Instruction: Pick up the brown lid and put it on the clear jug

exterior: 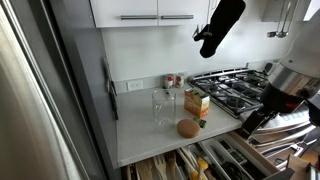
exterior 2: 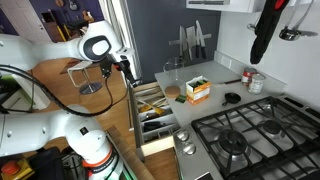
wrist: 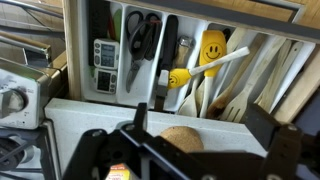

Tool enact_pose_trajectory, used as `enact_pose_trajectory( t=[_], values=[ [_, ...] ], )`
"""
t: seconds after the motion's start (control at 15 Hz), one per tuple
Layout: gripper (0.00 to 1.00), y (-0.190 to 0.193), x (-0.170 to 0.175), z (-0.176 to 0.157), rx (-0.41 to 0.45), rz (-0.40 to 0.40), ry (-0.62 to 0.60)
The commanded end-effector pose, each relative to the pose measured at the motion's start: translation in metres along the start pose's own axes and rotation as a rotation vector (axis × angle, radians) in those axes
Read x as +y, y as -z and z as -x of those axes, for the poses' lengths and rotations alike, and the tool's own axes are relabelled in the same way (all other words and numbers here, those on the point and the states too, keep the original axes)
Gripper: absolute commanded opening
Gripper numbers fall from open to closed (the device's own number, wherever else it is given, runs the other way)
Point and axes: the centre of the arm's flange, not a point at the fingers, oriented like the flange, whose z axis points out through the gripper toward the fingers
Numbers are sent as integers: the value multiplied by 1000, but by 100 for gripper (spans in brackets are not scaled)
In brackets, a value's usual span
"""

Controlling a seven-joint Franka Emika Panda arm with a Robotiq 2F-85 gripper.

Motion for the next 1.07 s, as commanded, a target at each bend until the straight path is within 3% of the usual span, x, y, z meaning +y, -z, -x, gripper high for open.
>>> enact_pose_trajectory(
  t=[0.0,0.33,1.0],
  values=[
    [100,-31,-12,-33,12,-43,159],
    [100,-82,-24,-81,17,-58,369],
    [100,-158,-42,-170,-29,26,487]
  ],
)
